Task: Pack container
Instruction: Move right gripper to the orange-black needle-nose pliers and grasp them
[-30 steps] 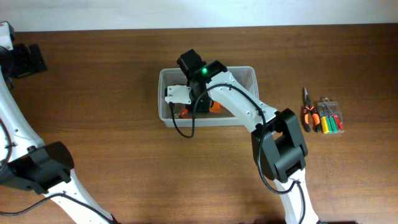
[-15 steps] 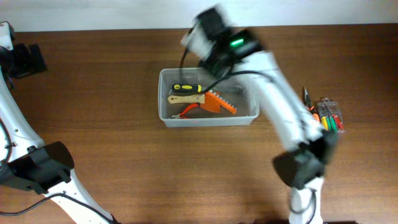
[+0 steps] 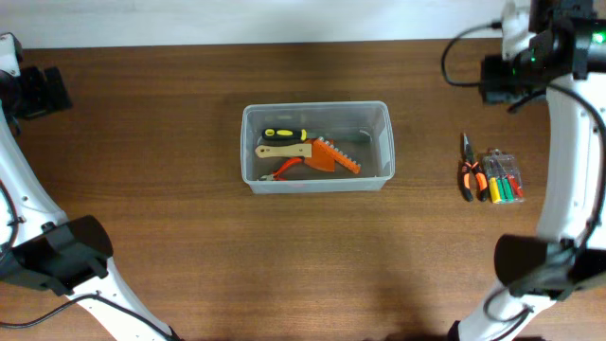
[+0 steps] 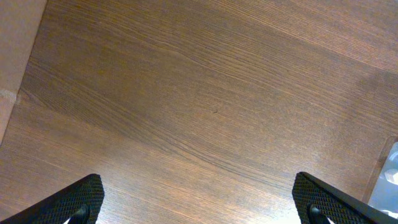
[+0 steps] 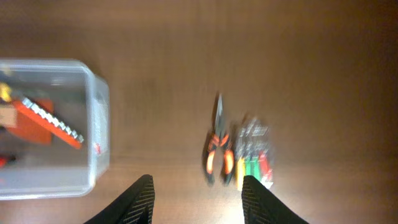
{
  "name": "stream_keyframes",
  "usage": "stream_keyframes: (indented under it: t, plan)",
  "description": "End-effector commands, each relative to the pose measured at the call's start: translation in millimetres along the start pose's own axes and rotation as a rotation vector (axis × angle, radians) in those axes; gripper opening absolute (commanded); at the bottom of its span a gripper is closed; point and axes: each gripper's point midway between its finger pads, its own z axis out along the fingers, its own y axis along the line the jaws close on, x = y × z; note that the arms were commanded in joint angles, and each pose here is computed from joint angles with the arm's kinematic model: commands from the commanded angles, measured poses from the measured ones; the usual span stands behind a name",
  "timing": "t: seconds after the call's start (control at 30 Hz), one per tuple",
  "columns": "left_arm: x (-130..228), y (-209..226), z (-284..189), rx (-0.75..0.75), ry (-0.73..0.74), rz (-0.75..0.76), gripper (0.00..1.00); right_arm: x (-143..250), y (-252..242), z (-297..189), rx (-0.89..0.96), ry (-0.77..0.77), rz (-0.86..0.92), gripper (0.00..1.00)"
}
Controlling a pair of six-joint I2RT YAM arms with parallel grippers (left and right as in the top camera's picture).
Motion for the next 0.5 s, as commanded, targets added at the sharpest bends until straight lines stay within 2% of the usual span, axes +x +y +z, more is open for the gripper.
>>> stream_keyframes:
  t: [0.0, 0.23, 0.47]
  plan:
    - [1, -1, 4, 0.014, 0.012, -0.017, 0.99, 36, -1, 56, -0.113, 0.183, 0.105, 0.52]
    - [1, -1, 4, 0.014, 0.011, -0.016, 0.99, 95, 4, 136, -0.128, 0.36, 0.123, 0.55]
    - [1, -1, 4, 0.014, 0.011, -0.017, 0.99, 142, 5, 182, -0.101, 0.441, 0.116, 0.57]
